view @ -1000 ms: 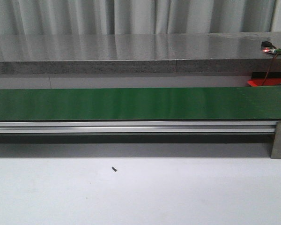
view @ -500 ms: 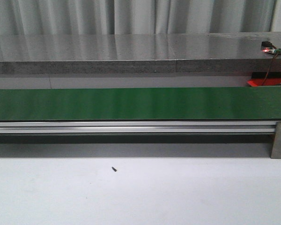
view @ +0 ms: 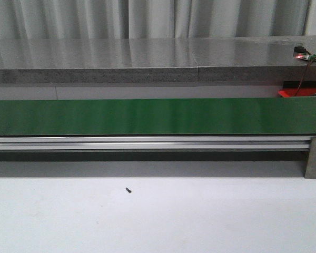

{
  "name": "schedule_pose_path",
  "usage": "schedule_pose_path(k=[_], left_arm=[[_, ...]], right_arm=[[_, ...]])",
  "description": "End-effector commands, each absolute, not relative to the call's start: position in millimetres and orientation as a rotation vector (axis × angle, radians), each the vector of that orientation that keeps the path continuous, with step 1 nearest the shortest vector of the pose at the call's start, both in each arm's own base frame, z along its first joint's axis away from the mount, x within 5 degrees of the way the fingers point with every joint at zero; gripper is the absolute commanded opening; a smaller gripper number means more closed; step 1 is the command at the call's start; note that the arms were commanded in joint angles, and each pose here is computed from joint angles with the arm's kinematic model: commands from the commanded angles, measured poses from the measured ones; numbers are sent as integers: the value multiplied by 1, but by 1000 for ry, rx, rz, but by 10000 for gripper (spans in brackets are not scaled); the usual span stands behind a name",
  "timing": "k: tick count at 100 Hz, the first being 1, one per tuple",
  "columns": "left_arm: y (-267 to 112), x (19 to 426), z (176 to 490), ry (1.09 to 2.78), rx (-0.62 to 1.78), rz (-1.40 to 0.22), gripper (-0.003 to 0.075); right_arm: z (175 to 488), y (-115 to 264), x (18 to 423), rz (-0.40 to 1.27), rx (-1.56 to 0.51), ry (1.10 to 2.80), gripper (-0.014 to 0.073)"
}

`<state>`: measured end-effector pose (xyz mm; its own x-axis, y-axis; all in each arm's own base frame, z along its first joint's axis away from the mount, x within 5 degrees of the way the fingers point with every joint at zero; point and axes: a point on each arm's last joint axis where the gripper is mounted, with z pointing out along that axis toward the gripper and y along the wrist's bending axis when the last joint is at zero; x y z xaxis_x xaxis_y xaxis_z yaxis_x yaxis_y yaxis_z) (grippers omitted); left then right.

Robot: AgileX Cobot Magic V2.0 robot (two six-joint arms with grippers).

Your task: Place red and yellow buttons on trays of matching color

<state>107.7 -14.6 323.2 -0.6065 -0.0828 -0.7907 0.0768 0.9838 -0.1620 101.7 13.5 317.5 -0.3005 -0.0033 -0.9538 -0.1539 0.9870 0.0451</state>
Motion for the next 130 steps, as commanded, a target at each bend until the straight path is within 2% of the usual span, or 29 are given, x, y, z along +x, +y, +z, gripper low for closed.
schedule_pose_path(k=[1,33,43,50,57,69,74,79,130], left_arm=[[-14,130,342,2117,-41,-226,-20],[-2,215,348,2147,-147,-190,-18],[14,238,349,2165,-216,-155,19],[27,252,350,2163,-270,-128,85],[41,265,350,2166,-320,-103,187],[62,282,345,2180,-393,-72,446],[71,290,343,2187,-417,-62,529],[78,296,340,2198,-439,-55,574],[162,366,302,2243,-809,-83,565]], right_arm=[[330,12,103,138,-90,1796,-59],[330,12,103,138,-90,1796,-59],[330,12,103,138,-90,1796,-59],[330,12,103,139,-91,1797,-59],[330,12,103,138,-90,1797,-59],[330,12,103,138,-90,1797,-59],[330,12,103,138,-90,1797,-59],[330,12,103,138,-90,1797,-59],[330,12,103,138,-90,1797,-59]])
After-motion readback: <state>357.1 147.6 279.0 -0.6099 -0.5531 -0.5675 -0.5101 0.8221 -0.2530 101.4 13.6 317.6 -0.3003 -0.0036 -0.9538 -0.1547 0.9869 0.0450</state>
